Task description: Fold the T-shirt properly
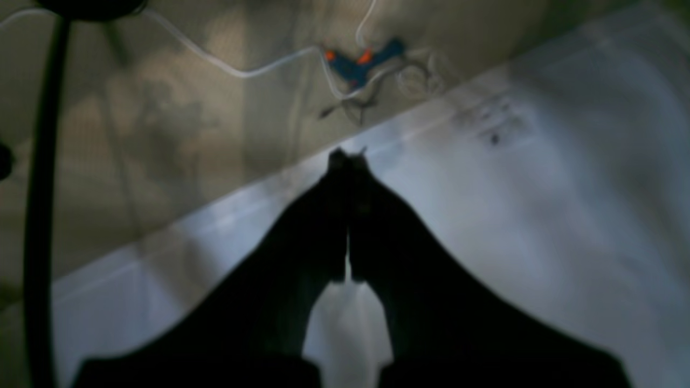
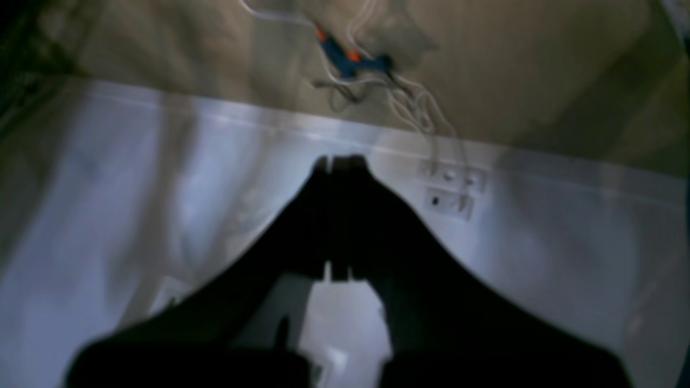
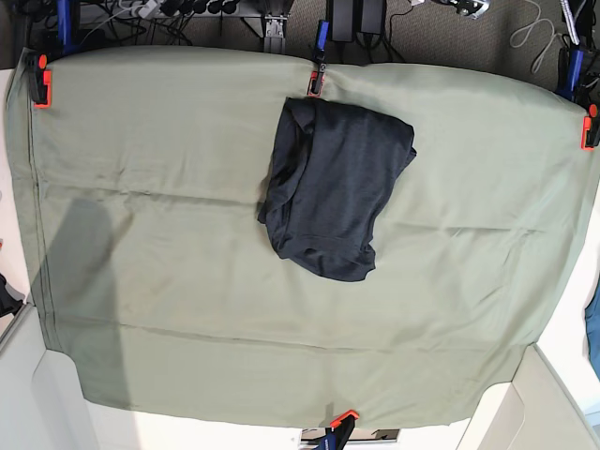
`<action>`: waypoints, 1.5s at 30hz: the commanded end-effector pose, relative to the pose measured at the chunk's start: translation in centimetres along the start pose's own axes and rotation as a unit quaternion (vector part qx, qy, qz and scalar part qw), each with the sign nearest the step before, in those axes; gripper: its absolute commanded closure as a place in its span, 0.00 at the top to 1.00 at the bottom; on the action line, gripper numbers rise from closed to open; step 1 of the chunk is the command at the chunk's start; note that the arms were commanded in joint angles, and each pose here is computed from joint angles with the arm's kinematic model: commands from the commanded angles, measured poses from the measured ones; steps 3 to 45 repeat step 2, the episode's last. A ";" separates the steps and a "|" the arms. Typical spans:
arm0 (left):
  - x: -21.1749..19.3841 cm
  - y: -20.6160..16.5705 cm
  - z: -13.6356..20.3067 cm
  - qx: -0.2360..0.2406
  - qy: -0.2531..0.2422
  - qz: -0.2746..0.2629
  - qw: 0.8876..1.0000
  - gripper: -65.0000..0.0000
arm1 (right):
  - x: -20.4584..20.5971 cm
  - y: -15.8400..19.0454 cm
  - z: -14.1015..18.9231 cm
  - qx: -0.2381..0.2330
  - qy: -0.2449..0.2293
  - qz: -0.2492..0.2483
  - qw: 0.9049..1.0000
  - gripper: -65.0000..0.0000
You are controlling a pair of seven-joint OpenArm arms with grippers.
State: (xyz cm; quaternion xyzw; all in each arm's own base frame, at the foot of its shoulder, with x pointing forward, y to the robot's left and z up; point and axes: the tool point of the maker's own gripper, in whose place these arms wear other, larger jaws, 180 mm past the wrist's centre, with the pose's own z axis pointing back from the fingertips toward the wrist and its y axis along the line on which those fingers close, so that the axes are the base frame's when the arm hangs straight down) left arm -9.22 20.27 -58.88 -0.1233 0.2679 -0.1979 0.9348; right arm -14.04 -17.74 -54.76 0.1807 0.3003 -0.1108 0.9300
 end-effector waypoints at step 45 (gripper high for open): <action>0.7 -0.1 -0.4 -0.003 0.003 0.005 1.000 0.00 | 1.3 0.0 0.6 0.001 -0.001 0.004 1.000 0.00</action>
